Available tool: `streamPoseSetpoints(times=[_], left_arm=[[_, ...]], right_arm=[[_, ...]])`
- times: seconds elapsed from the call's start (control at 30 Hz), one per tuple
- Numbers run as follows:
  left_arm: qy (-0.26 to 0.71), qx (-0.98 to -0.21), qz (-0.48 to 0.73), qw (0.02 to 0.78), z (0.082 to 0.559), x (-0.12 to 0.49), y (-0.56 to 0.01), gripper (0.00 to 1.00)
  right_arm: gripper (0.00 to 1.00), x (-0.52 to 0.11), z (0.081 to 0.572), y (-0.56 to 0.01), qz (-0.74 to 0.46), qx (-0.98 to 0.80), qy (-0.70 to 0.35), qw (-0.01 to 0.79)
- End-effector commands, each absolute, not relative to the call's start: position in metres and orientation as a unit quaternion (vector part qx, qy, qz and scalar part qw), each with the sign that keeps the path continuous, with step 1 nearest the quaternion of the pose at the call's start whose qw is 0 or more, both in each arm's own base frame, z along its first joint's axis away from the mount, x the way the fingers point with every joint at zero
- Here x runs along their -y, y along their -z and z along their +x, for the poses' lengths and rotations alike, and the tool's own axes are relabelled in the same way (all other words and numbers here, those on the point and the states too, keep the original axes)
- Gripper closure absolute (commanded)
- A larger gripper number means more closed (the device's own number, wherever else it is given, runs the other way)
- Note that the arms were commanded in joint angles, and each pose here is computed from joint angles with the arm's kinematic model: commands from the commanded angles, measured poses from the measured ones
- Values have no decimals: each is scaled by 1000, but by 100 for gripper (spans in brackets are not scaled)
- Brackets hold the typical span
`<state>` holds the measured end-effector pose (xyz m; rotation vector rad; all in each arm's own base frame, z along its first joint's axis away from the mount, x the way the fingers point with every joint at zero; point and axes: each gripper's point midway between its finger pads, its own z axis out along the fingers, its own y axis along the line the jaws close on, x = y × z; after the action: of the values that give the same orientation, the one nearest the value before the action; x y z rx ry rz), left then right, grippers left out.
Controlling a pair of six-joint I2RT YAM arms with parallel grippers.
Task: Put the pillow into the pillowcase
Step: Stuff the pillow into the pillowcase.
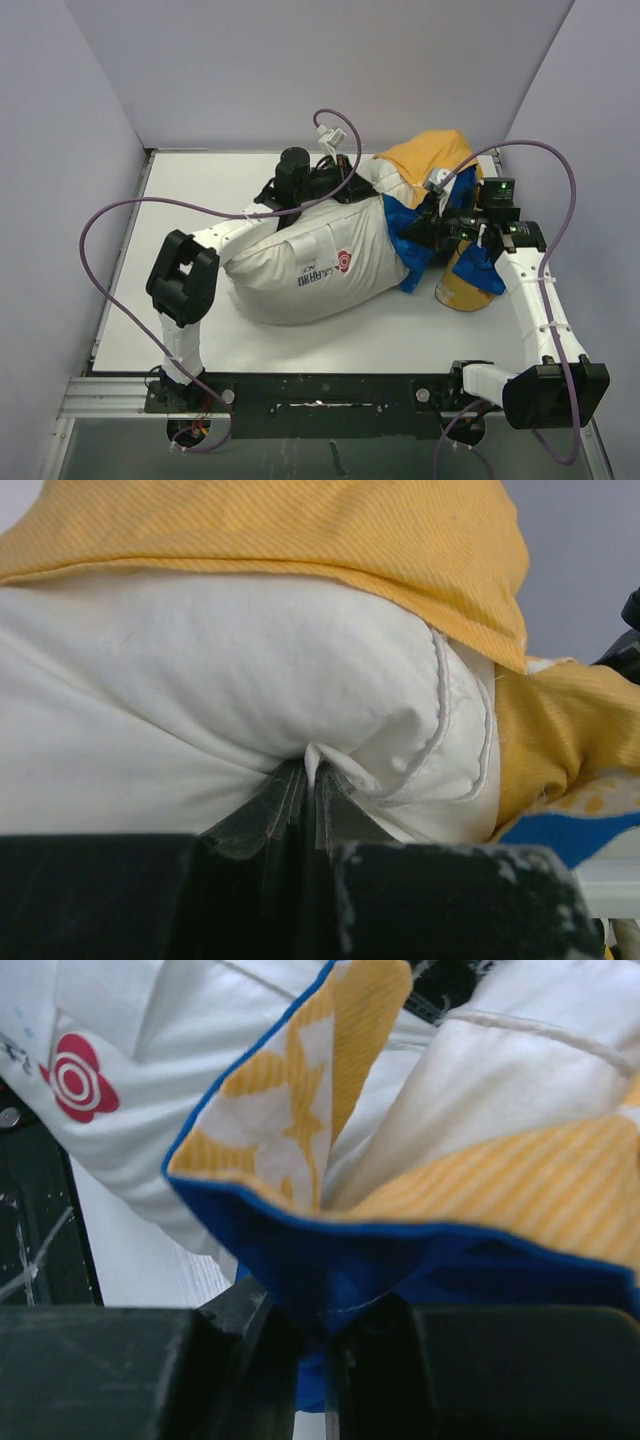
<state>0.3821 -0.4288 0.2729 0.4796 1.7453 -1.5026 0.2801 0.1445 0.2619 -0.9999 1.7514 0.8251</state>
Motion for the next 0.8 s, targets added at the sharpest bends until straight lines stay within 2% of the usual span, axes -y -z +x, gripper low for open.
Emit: streamPoseSetpoints(times=[0.0, 0.17, 0.27, 0.33, 0.4, 0.47, 0.57, 0.7, 0.73, 0.77], left_arm=[[532, -746, 166, 365, 399, 439, -200, 100], [530, -748, 188, 354, 389, 453, -194, 100], [523, -751, 192, 354, 392, 458, -194, 100], [516, -756, 189, 356, 397, 459, -193, 100], [511, -758, 183, 362, 402, 459, -193, 100], [514, -752, 182, 369, 404, 462, -196, 100], [534, -737, 187, 370, 401, 471, -200, 100], [559, -714, 197, 374, 397, 467, -213, 100], [559, -709, 194, 383, 400, 459, -220, 98], [559, -704, 188, 395, 405, 449, -230, 89]], right_arm=[[86, -172, 232, -279, -467, -632, -429, 445], [96, -178, 250, -263, -459, -664, -437, 398], [98, -209, 224, -282, -531, -604, -467, 367], [99, -230, 188, -301, -591, -538, -492, 346], [99, -234, 181, -310, -603, -523, -496, 342], [99, -232, 200, -287, -574, -585, -474, 323], [98, -206, 270, -234, -476, -715, -386, 338], [96, -149, 328, -223, -344, -761, -424, 351], [95, -140, 336, -224, -329, -761, -432, 355], [95, -133, 342, -224, -321, -763, -433, 357]])
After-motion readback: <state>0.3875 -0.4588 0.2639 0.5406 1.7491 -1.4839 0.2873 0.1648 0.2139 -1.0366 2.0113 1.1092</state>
